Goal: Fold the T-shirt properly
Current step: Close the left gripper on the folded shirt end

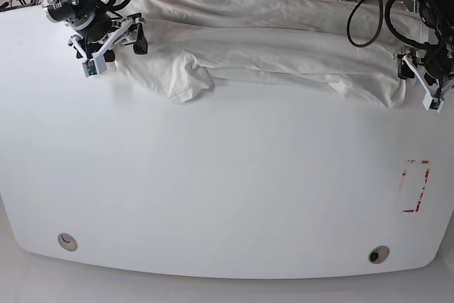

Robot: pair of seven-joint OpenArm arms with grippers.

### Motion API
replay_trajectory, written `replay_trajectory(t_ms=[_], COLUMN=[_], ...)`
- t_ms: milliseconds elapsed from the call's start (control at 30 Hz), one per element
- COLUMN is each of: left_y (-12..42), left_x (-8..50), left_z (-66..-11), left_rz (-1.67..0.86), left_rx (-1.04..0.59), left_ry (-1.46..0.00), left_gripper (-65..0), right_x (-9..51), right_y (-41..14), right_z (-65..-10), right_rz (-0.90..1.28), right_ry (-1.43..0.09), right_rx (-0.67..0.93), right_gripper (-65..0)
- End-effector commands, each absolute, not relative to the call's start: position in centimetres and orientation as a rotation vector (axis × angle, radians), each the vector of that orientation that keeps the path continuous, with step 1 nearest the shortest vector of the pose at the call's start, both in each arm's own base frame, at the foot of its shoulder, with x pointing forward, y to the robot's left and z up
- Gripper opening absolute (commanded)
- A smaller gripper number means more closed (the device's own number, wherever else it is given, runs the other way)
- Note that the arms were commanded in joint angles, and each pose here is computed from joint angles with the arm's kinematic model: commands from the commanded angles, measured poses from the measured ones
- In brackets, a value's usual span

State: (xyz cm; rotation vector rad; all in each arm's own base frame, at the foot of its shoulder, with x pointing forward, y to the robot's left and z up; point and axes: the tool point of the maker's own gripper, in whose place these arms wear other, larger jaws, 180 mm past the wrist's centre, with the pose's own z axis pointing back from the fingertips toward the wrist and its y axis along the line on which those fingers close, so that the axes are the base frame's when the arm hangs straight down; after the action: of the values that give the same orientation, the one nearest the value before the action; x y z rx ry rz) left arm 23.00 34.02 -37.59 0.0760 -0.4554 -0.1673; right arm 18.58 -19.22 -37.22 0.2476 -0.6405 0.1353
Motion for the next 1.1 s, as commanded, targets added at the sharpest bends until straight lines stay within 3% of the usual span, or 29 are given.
replay_trajectory(t_ms=[0, 867, 933, 1000, 1067], left_y=[34.0, 31.7, 31.8, 31.7, 31.7], left_x=[23.6, 23.8, 23.8, 23.8, 23.8], left_z=[-37.2, -38.5, -38.4, -38.5, -38.5], left_rz=[-0.186, -0.236, -0.233, -0.233, -0.233], left_rx=[0.081, 0.039, 0.040, 0.039, 0.039], left_ry=[-0.466, -0.441, -0.442, -0.442, -0.442], left_gripper=[-25.8, -26.2, -28.9, -36.8, -49.2], right_x=[19.1, 19.1, 19.1, 19.1, 19.1], right_y=[-19.3, -19.3, -19.3, -19.3, -19.3], right_z=[-36.4, -36.4, -36.4, -36.4, -36.4], right_rz=[0.149, 0.148, 0.148, 0.148, 0.148], right_ry=[-0.679, -0.679, -0.679, -0.679, -0.679], right_rx=[0.247, 0.245, 0.245, 0.245, 0.245], right_gripper=[-17.0, -17.0, -17.0, -17.0, -17.0])
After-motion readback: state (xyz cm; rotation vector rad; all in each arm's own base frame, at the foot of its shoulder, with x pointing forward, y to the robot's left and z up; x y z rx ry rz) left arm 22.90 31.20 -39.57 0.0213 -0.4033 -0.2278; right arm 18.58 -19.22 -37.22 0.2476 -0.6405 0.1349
